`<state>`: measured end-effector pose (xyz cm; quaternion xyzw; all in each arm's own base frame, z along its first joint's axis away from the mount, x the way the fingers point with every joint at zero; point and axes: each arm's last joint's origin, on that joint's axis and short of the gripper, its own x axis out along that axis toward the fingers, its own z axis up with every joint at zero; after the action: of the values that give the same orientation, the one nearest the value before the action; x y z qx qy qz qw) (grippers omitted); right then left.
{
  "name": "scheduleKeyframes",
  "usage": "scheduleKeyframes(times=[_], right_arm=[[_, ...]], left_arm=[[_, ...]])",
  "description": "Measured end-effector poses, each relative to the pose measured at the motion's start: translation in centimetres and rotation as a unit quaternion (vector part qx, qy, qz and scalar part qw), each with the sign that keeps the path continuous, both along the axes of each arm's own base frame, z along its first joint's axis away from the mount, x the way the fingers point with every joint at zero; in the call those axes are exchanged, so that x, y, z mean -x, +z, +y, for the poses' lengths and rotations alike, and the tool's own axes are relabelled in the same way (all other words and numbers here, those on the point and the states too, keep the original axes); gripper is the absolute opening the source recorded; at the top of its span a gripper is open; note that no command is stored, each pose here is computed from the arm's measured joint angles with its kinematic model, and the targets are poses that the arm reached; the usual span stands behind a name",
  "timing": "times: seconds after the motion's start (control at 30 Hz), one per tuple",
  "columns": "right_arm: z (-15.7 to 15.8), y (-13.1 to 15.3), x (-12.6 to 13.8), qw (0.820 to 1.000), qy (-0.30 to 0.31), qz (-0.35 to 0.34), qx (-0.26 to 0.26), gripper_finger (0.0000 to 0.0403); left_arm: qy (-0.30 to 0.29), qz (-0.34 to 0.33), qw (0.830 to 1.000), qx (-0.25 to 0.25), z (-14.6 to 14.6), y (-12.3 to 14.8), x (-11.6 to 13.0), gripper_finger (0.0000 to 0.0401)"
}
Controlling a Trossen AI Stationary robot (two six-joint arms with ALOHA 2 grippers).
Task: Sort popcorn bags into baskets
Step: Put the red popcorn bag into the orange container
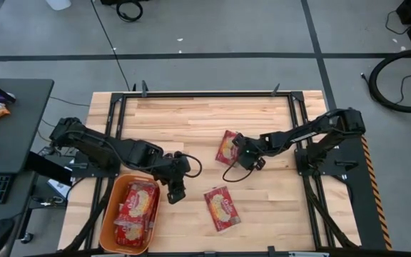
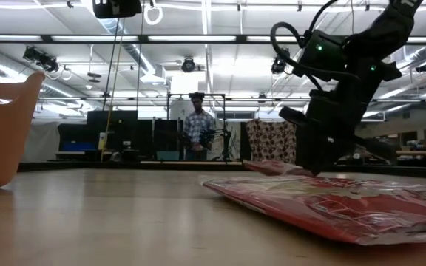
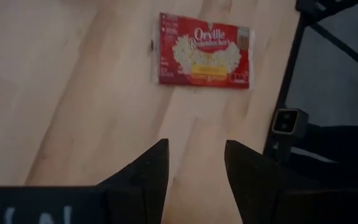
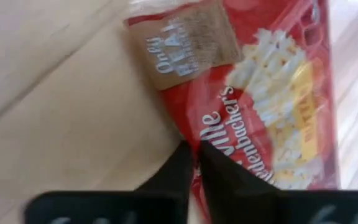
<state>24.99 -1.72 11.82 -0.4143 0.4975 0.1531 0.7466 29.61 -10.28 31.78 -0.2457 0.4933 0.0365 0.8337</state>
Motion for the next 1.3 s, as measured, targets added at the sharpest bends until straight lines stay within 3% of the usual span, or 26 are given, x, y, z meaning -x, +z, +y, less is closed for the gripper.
scheduleKeyframes(times=[0.07,0.27,0.47,0.67,1.0,1.17,1.3], right_arm=[[0.1,0.3,-0.3,1.000,0.001,-0.021,-0.001,0.0013],[0.7,2.0,-0.5,0.999,-0.014,-0.043,0.016,0.0007],[2.1,5.4,-1.3,0.996,-0.042,-0.075,-0.008,0.0004],[3.3,9.5,-2.2,0.987,-0.092,-0.115,-0.072,0.0003],[5.2,16.0,-4.6,0.955,-0.152,-0.159,-0.197,0.0002],[5.8,18.2,-5.1,0.938,-0.167,-0.189,-0.238,0.0002],[6.7,19.5,-5.2,0.935,-0.146,-0.196,-0.258,0.0002]], left_arm=[[-0.003,0.004,1.000,0.005,-0.1,0.0,0.1,0.0160],[-0.021,0.000,1.000,-0.007,-0.1,0.0,0.0,0.0160],[-0.025,-0.026,0.996,-0.082,0.3,0.0,-0.2,0.0160],[-0.008,-0.091,0.986,-0.141,0.4,0.6,-1.0,0.0180],[-0.038,-0.148,0.958,-0.241,0.6,1.4,-1.8,0.0269],[-0.068,-0.156,0.949,-0.265,0.6,1.5,-1.9,0.0275],[-0.054,-0.157,0.944,-0.287,0.8,1.6,-1.9,0.0266]])
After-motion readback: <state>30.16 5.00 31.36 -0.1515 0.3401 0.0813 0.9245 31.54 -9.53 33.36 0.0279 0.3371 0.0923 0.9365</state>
